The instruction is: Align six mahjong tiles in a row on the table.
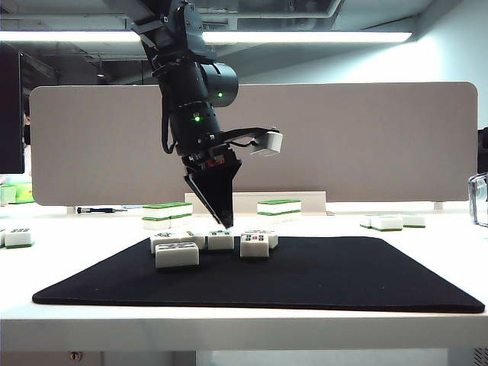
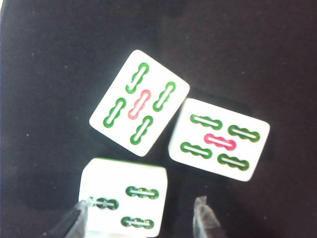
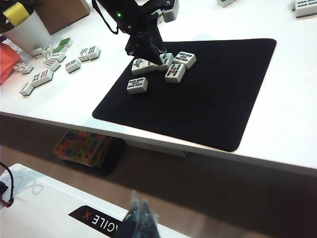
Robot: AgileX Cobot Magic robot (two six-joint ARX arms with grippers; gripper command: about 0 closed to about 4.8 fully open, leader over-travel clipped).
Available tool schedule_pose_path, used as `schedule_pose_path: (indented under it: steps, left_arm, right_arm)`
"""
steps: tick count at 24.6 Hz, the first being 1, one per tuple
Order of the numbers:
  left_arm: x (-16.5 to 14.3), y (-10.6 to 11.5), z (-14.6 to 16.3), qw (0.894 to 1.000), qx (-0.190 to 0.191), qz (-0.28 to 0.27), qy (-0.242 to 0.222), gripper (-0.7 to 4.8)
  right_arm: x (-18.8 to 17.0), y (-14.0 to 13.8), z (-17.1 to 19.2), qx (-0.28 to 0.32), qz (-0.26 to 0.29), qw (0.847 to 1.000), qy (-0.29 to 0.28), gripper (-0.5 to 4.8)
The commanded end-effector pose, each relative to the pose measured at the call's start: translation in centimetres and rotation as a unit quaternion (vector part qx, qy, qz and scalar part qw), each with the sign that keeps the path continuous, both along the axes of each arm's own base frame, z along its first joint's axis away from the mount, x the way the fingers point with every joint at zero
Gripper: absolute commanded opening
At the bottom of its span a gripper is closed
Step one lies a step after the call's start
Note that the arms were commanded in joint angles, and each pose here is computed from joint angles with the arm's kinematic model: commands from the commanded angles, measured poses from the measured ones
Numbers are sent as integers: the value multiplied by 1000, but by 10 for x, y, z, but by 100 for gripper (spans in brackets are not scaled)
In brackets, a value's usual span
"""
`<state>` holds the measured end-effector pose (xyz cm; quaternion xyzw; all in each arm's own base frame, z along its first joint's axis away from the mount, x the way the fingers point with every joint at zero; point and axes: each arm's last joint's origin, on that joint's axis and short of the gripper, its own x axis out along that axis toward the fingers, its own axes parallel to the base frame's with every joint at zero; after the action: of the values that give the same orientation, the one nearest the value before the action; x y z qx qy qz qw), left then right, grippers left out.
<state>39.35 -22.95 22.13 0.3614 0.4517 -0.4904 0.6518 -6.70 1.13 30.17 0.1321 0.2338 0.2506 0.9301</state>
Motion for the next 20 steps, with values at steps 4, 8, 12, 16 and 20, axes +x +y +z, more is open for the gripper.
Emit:
schedule_pose_path:
  steps: [4, 8, 12, 16, 20]
  left_arm:
    - [3, -2, -9, 1000, 2, -3, 4, 268]
    - [5, -3, -16, 1000, 5, -3, 9, 268]
    - [6, -3, -17, 1000, 13, -1, 5, 268]
    - [4, -1, -10, 999, 31, 8, -10, 268]
    - [0, 0, 4, 1000, 20, 8, -21, 268]
  right_arm:
    - [-3, 0, 0, -1, 0, 1000, -13, -1]
    - [-3, 0, 0, -1, 0, 1000, -13, -1]
    - [-3, 0, 0, -1, 0, 1000, -13, -1]
    - [-3, 0, 0, -1, 0, 1000, -13, -1]
    - [-3, 0, 0, -1, 0, 1000, -13, -1]
